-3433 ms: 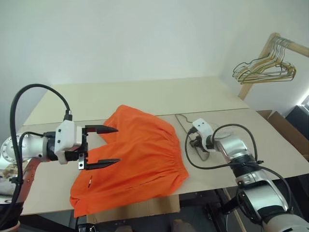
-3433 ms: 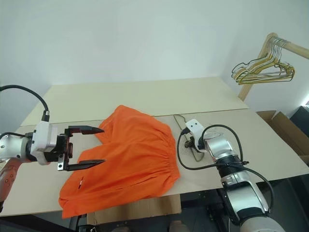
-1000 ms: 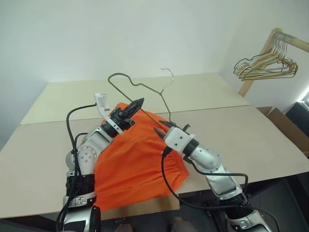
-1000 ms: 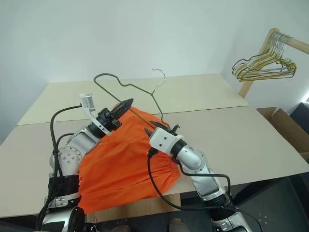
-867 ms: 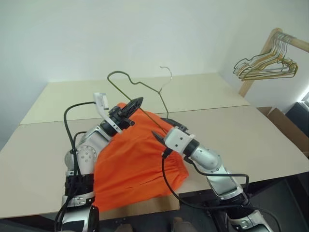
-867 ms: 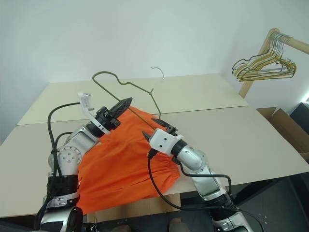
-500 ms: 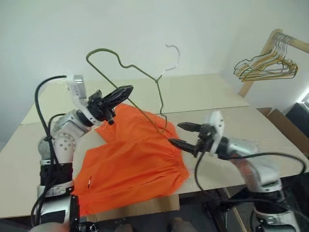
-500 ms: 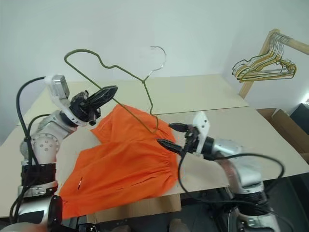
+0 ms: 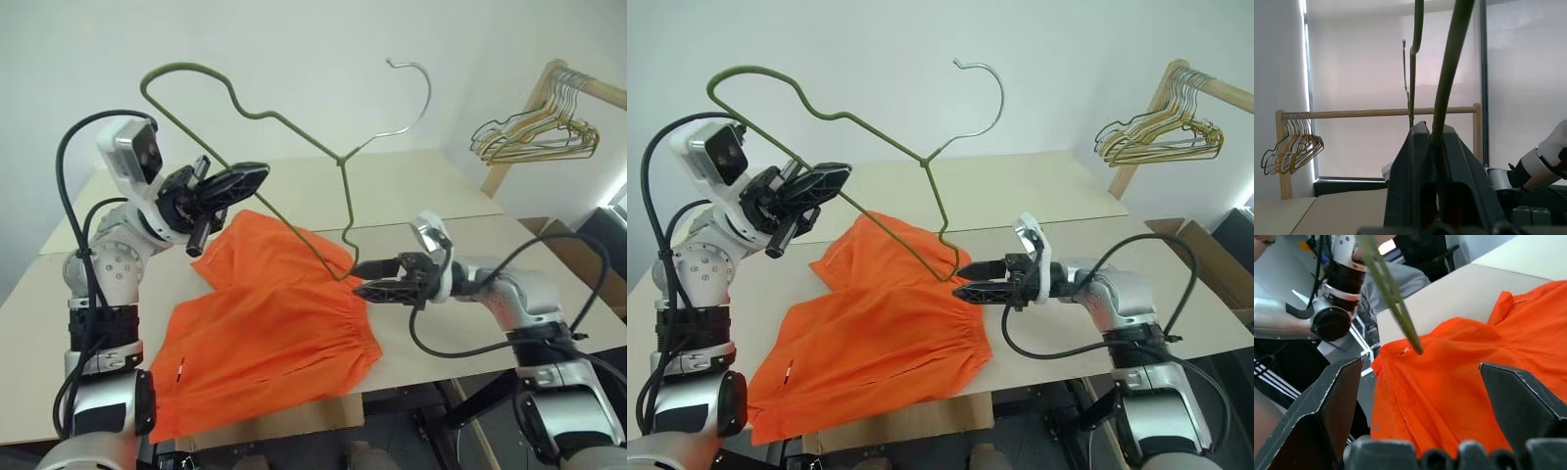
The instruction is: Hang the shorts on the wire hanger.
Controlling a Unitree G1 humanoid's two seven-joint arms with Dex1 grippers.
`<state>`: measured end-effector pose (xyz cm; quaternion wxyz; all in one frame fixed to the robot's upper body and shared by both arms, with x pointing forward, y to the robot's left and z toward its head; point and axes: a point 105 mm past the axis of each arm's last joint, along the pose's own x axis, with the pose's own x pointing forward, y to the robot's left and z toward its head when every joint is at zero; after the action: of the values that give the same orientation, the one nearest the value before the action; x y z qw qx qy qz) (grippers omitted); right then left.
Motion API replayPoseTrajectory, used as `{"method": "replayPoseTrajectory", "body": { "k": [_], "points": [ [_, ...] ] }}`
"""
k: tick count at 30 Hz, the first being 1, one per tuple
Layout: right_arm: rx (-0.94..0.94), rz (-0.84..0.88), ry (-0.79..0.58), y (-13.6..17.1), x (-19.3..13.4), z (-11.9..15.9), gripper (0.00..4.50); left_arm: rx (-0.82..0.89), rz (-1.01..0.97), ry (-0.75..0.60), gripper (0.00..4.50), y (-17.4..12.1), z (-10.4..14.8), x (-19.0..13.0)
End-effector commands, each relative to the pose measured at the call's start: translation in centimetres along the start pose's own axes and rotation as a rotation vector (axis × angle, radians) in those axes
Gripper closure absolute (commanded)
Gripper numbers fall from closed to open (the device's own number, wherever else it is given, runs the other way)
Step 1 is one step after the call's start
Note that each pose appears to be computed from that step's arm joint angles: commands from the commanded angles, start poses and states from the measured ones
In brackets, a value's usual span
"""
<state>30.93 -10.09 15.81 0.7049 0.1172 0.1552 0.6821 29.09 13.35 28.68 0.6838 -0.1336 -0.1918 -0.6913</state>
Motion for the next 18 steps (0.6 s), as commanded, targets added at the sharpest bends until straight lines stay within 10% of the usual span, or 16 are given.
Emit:
{"method": "replayPoseTrajectory", "body": {
  "k": [1,6,18],
  "points": [
    [-0.069,0.041,-0.012,0.3,0.7,1.5,0.02,0.027,-0.034,-0.011,4.5,-0.4,0.6,0.7],
    [-0.098,0.041,-0.021,0.3,0.9,2.1,0.02,0.04,-0.018,-0.013,4.5,-0.2,0.3,0.9],
    [-0.142,0.046,-0.035,0.9,0.7,3.0,4.13,0.028,-0.003,-0.01,4.5,0.2,-0.7,0.6]
  ]
}}
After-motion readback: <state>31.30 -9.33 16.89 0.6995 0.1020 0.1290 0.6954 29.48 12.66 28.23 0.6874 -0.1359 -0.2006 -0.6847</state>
